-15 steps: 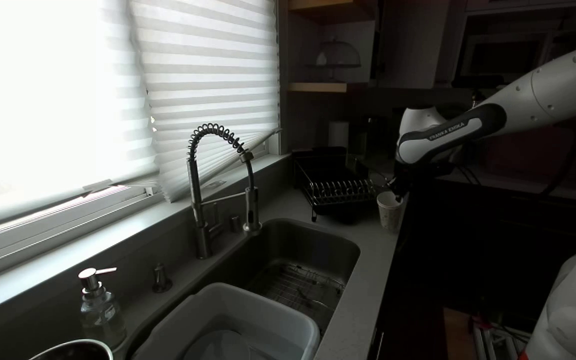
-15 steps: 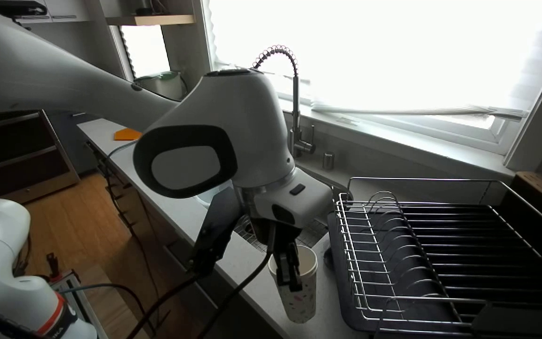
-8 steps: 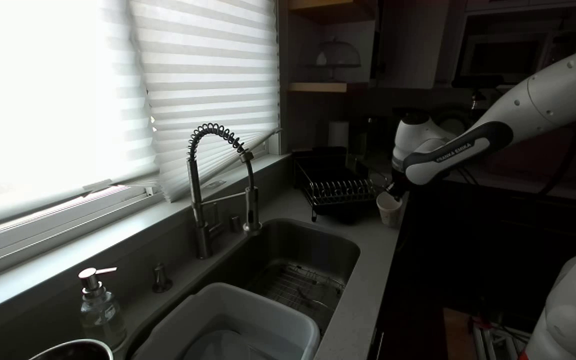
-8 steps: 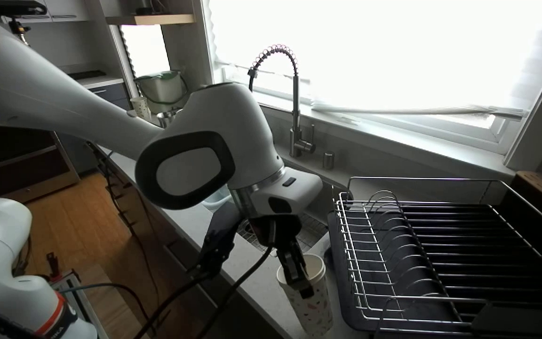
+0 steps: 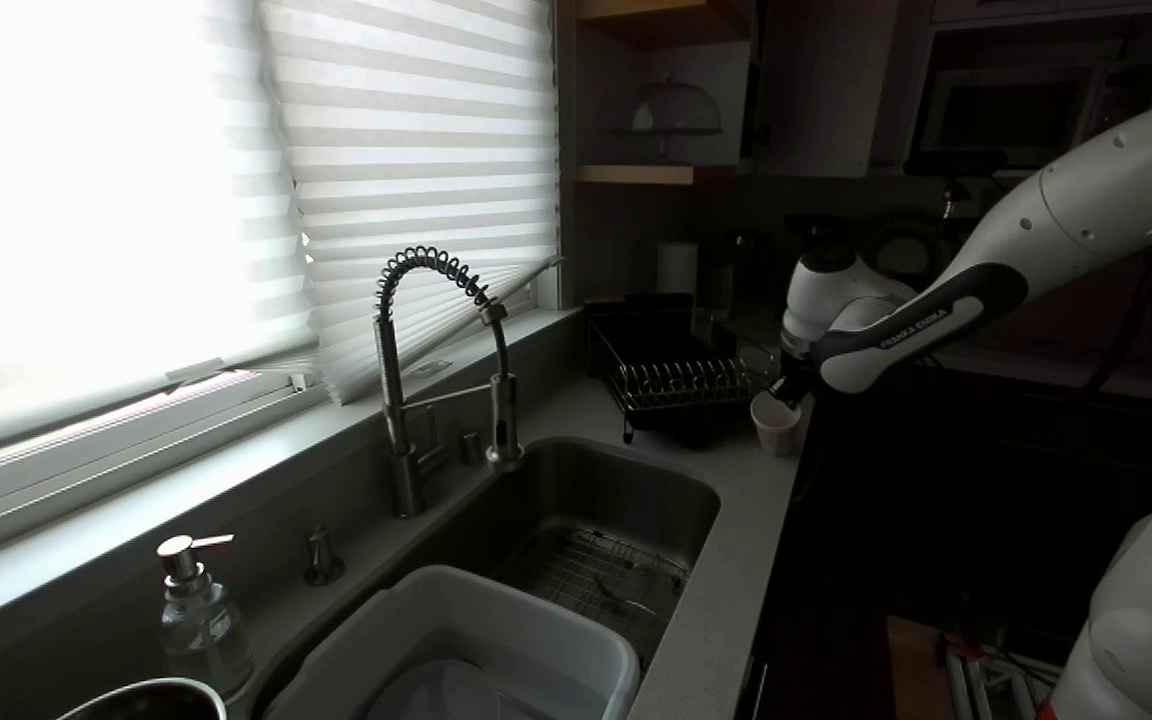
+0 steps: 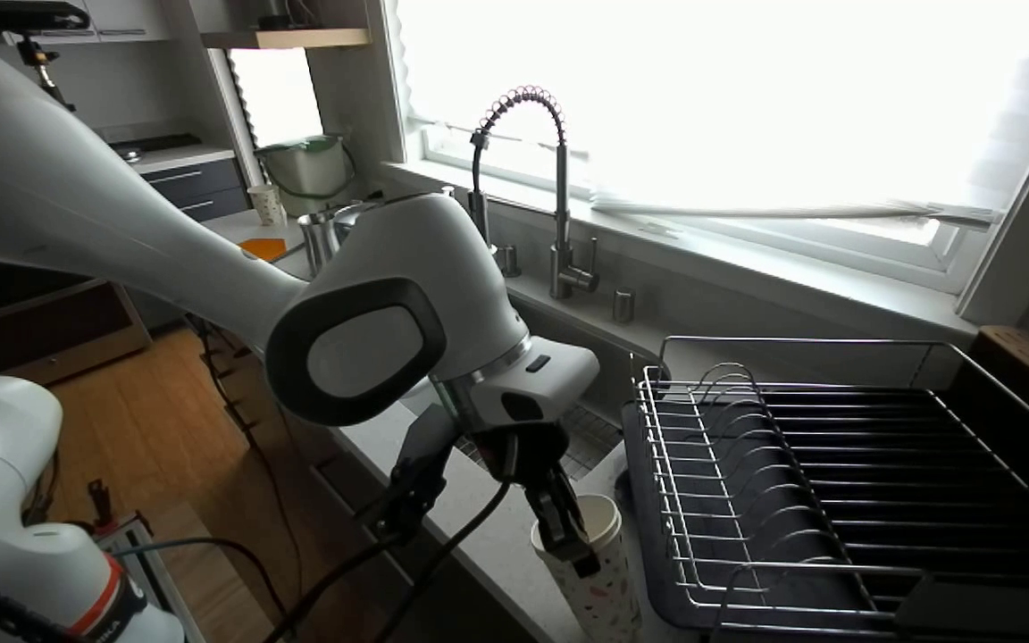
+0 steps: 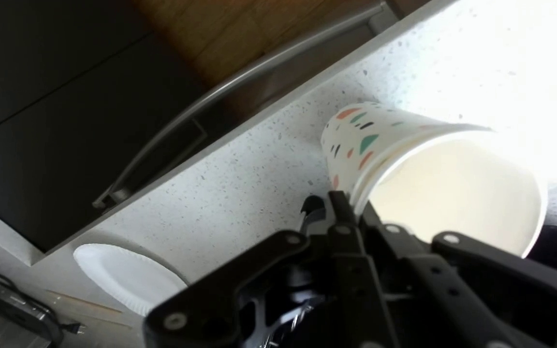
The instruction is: Stack the cups then flip them over and hang them on the plate rack
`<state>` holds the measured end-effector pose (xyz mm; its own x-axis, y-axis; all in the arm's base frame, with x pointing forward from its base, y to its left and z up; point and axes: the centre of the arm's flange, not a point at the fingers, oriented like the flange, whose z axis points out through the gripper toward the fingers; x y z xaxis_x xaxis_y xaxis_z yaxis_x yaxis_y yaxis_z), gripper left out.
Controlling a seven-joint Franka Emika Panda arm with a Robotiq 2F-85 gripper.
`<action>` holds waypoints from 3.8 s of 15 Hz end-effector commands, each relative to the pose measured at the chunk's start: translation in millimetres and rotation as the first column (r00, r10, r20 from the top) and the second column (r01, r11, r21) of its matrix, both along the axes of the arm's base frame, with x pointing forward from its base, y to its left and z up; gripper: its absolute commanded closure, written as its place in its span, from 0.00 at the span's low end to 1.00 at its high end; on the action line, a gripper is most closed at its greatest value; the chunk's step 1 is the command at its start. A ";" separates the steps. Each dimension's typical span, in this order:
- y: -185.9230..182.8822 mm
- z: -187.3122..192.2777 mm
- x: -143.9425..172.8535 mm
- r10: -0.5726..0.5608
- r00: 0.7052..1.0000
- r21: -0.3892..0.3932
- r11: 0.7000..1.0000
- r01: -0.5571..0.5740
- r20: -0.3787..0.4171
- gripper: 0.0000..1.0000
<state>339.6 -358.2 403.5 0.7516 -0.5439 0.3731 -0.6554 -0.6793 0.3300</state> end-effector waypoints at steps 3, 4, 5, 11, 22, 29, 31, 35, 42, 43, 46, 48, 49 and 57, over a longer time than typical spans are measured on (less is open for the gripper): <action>4.1 -25.8 1.4 -0.015 1.000 0.010 1.000 0.015 0.002 0.63; 4.8 -31.2 1.2 -0.012 1.000 0.013 1.000 0.012 -0.007 0.56; 5.3 -35.7 1.1 -0.015 1.000 0.018 1.000 0.015 -0.014 0.47; 8.9 -43.6 4.7 -0.023 1.000 0.074 0.997 0.024 -0.003 0.03; 15.8 -51.6 5.3 -0.175 0.985 0.275 0.947 0.169 -0.003 0.00; 14.0 -35.7 8.1 -0.281 0.960 0.459 0.851 0.254 -0.009 0.00; 10.7 -19.6 8.4 -0.313 0.950 0.499 0.822 0.276 -0.010 0.00; -6.4 16.8 6.8 -0.372 0.928 0.510 0.806 0.301 0.039 0.00; -51.6 34.1 -11.4 -0.440 0.893 0.462 0.814 0.352 0.096 0.00; -40.9 41.4 -8.6 -0.428 0.898 0.460 0.821 0.337 0.106 0.00; -47.1 37.5 -12.6 -0.440 0.893 0.460 0.815 0.351 0.098 0.00; -47.3 37.0 -11.8 -0.440 0.893 0.460 0.816 0.352 0.097 0.00; -46.8 33.7 -12.1 -0.473 0.873 0.421 0.820 0.387 0.120 0.00; -55.0 0.5 -5.8 -0.555 0.827 0.428 0.772 0.470 0.093 0.00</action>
